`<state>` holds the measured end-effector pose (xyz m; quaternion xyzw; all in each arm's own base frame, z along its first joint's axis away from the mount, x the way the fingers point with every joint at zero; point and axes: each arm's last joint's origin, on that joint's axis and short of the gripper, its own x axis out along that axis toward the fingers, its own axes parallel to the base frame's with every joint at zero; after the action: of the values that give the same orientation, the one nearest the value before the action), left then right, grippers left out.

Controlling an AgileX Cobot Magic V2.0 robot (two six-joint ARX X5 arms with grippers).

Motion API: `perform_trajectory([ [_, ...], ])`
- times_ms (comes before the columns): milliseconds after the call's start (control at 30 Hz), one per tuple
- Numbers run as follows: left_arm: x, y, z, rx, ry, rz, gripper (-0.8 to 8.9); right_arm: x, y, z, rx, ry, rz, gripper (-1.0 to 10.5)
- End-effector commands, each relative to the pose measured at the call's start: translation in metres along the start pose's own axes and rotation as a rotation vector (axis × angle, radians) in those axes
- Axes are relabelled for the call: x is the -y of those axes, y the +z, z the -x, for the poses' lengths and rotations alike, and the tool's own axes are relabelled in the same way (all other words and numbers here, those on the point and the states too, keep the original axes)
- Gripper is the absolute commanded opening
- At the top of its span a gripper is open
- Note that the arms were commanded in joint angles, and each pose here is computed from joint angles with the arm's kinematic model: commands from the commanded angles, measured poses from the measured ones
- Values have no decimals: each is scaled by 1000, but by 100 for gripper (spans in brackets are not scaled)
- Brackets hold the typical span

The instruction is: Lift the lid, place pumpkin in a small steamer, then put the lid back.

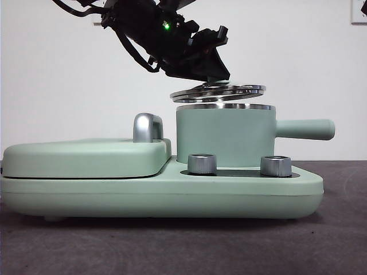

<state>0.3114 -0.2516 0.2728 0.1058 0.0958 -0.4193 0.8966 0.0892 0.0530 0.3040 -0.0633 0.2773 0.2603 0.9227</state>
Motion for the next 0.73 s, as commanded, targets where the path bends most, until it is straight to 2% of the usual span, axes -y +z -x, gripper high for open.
perform_trajectory([
  [33,6,11,-5,58,-25,-27,11,-1,1,0,6,4,-6,343],
  [367,15,4,-13,35,-56,-53,11,-1,1,0,5,4,-6,343],
  [733,14,3,-13,20,-25,-54,11,-1,0,0,-9,1,-7,344],
])
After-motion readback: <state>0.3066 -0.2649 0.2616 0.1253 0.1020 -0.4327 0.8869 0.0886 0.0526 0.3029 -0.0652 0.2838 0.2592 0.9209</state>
